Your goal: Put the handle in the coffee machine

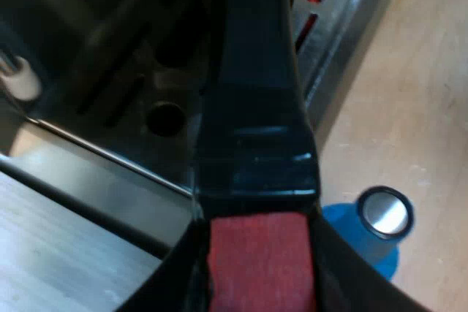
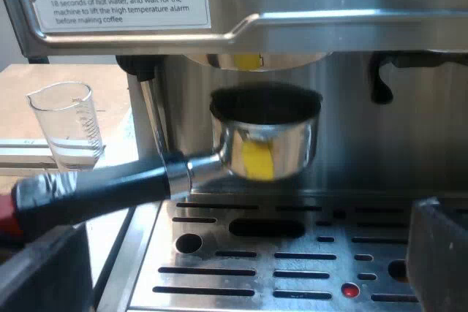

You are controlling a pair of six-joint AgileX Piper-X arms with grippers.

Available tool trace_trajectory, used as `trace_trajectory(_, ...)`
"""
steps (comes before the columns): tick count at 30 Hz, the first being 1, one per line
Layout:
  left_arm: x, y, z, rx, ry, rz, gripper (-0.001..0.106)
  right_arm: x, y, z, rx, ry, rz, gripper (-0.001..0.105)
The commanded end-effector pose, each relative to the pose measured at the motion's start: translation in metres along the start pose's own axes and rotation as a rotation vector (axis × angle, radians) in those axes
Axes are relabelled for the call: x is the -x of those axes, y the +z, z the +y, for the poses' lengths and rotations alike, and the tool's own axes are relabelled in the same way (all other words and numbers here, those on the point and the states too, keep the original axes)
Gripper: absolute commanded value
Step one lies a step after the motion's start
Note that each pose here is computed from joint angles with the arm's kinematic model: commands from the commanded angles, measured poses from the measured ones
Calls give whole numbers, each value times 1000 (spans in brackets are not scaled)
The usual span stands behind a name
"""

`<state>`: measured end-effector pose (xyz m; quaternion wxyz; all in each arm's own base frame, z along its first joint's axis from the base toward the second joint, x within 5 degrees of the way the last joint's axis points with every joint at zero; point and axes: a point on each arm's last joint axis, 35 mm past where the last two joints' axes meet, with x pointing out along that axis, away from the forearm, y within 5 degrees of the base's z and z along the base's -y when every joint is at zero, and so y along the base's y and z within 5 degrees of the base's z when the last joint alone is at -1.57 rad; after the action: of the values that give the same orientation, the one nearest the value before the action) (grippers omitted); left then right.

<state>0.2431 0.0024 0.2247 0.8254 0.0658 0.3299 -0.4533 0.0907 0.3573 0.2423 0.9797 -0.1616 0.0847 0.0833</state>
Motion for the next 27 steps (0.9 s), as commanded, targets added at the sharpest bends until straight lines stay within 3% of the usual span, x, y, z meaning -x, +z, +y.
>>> trace_trajectory(1,6,11,0,-49,-16,-60,0,0,2,-1,4,-11,-6,87)
trace_trajectory(27,7,15,2,-54,-3,-74,0,0,2,-1,20,-11,-6,87)
